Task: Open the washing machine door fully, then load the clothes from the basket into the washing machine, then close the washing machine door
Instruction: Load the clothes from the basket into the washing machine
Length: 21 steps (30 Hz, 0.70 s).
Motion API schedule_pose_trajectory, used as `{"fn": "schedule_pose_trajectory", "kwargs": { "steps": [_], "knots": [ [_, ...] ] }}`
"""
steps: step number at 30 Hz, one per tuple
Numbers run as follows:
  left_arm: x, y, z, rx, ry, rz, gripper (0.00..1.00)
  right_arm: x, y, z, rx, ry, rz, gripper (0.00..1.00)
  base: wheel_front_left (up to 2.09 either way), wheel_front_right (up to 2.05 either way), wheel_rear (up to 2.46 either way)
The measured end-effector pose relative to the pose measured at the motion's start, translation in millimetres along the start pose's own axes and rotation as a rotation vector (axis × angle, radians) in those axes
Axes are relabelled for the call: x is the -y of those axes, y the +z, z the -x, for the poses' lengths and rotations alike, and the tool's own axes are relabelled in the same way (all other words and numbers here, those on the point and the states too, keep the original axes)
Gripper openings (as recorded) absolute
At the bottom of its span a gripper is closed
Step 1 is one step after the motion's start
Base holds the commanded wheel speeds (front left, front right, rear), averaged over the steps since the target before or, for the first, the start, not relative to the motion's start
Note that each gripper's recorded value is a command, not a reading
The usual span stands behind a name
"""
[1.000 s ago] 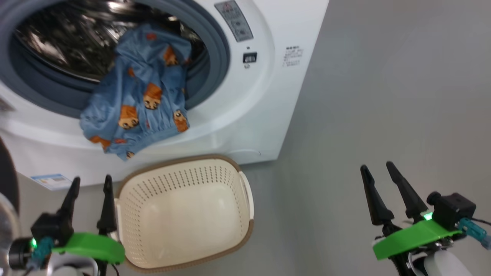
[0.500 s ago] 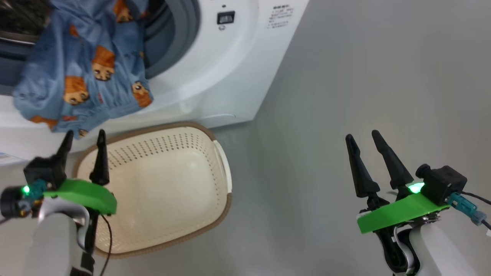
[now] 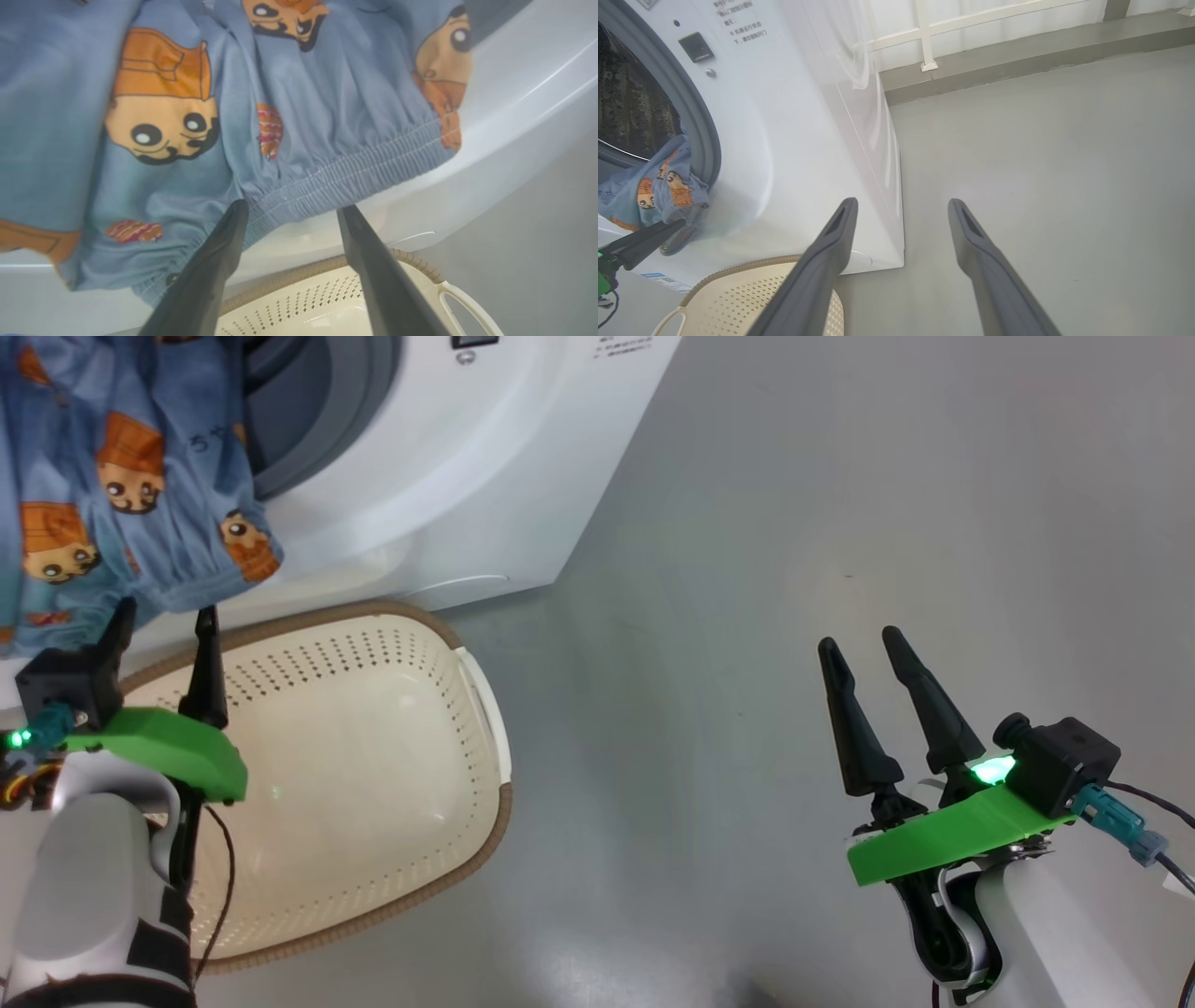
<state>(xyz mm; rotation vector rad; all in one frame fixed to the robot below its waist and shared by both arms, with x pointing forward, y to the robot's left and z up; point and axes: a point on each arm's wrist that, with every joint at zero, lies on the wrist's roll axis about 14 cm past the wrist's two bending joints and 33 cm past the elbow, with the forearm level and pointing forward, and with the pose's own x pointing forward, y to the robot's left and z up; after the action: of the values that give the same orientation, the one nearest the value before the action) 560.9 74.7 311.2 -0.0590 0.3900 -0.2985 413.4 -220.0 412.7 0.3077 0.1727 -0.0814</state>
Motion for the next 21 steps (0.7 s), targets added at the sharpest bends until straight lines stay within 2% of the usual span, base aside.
{"fn": "schedule_pose_trajectory", "kwargs": {
  "steps": [12,13,14,16,17,18,21],
  "knots": [
    [-0.3,11.1,-16.8,0.021,0.021,-0.01,1.0,3.7,-2.1,1.6,-0.006,-0.016,-0.001,1.0,0.0,0.0,0.0],
    [-0.5,12.1,-17.2,0.023,0.022,-0.01,0.76,3.5,-2.1,1.5,-0.006,-0.016,-0.001,1.0,0.0,0.0,0.0],
    [-0.7,12.3,-17.1,0.024,0.022,-0.01,0.44,3.3,-2.0,1.5,-0.005,-0.016,-0.001,1.0,0.0,0.0,0.0],
    [-0.8,13.3,-16.7,0.025,0.023,-0.01,0.15,2.5,-1.6,1.4,-0.004,-0.014,-0.003,1.0,0.0,0.0,0.0],
    [-1.1,13.8,-16.4,0.026,0.024,-0.011,0.05,2.2,-1.4,1.3,-0.003,-0.014,-0.004,1.0,0.0,0.0,0.0],
    [-1.8,14.5,-16.2,0.028,0.025,-0.011,0.02,1.8,-1.4,1.1,-0.003,-0.013,-0.004,1.0,0.0,0.0,0.0],
    [-3.9,23.2,-16.0,0.055,0.032,-0.003,0.0,-0.1,-1.3,0.3,-0.001,-0.009,-0.009,1.0,0.0,0.0,0.0]
  ]
}}
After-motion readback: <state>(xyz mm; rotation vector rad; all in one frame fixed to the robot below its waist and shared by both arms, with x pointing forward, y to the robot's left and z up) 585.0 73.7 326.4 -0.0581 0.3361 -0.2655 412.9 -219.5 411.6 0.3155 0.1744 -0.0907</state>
